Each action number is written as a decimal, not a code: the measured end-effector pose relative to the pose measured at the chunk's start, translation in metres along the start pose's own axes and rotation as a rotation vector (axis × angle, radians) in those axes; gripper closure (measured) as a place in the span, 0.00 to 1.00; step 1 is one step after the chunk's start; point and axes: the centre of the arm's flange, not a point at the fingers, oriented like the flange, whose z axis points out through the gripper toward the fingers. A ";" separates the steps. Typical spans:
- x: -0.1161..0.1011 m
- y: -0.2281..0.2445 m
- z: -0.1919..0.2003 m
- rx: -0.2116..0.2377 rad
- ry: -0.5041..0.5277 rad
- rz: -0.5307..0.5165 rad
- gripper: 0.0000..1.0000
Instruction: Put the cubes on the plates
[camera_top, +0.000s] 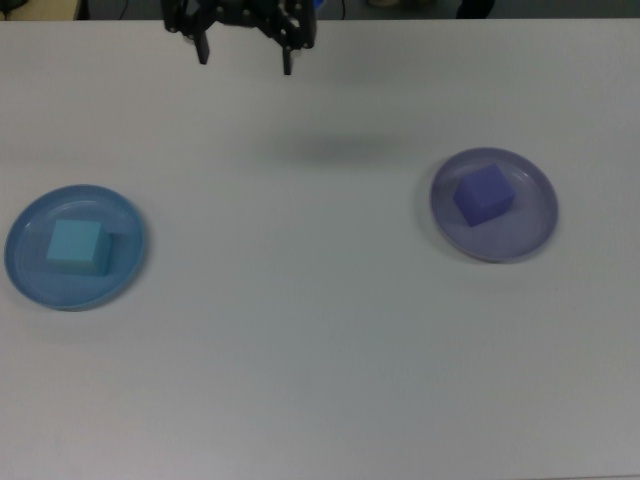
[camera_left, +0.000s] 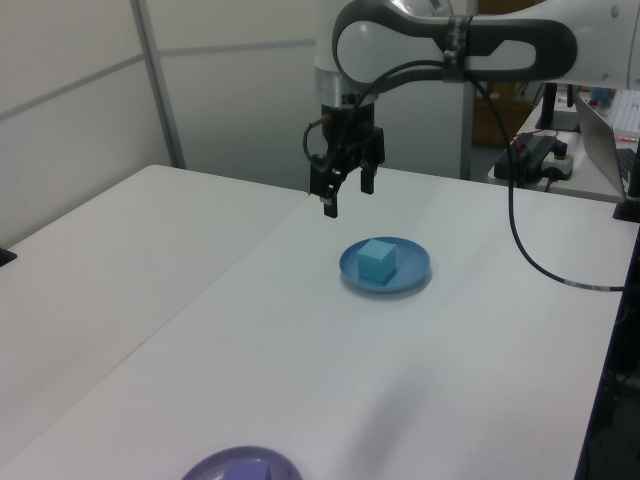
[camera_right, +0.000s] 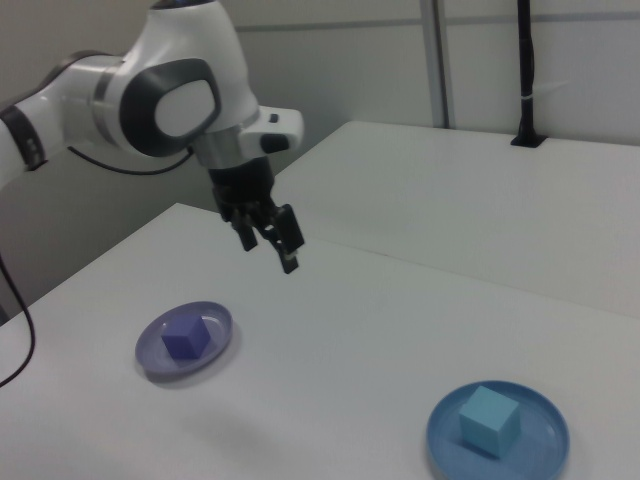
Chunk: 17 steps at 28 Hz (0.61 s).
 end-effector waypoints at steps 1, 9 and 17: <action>-0.004 -0.007 0.000 -0.001 -0.003 -0.001 0.00; -0.010 -0.013 0.002 -0.012 -0.011 -0.006 0.00; -0.009 -0.008 0.002 -0.013 -0.011 0.004 0.00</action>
